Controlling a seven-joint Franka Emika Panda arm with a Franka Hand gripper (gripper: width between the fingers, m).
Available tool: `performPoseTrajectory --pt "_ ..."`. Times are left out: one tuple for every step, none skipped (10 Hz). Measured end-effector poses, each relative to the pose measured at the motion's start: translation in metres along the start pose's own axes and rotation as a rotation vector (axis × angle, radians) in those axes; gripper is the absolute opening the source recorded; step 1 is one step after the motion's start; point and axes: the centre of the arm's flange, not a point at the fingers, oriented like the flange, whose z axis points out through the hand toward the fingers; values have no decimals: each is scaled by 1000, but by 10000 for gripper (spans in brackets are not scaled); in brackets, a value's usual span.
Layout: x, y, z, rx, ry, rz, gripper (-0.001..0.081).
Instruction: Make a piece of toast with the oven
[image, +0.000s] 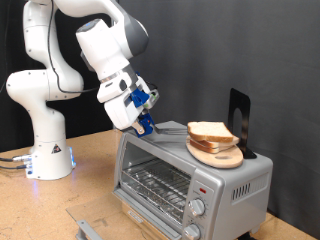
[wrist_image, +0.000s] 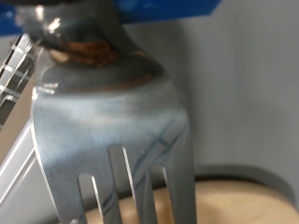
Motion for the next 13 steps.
performPoseTrajectory --pt "1 1 -2 9 18 -4 331" --pt "1 1 -3 13 26 -8 331" --pt "2 0 -5 14 30 -10 331" --pt "2 -1 -6 14 33 -11 331" --pt "2 -2 -7 15 34 -13 331" --pt "1 -2 -8 15 34 -14 331" --pt "1 -3 -9 16 35 -15 331" --pt "1 -3 -9 16 35 -16 331" --pt "1 -4 -9 13 33 -18 331" --pt "0 -5 -8 6 29 -17 331" --pt "0 -7 -7 -4 24 -11 331" --pt "-1 -9 -6 -13 19 -3 331" --pt "0 -11 -5 -20 19 6 331"
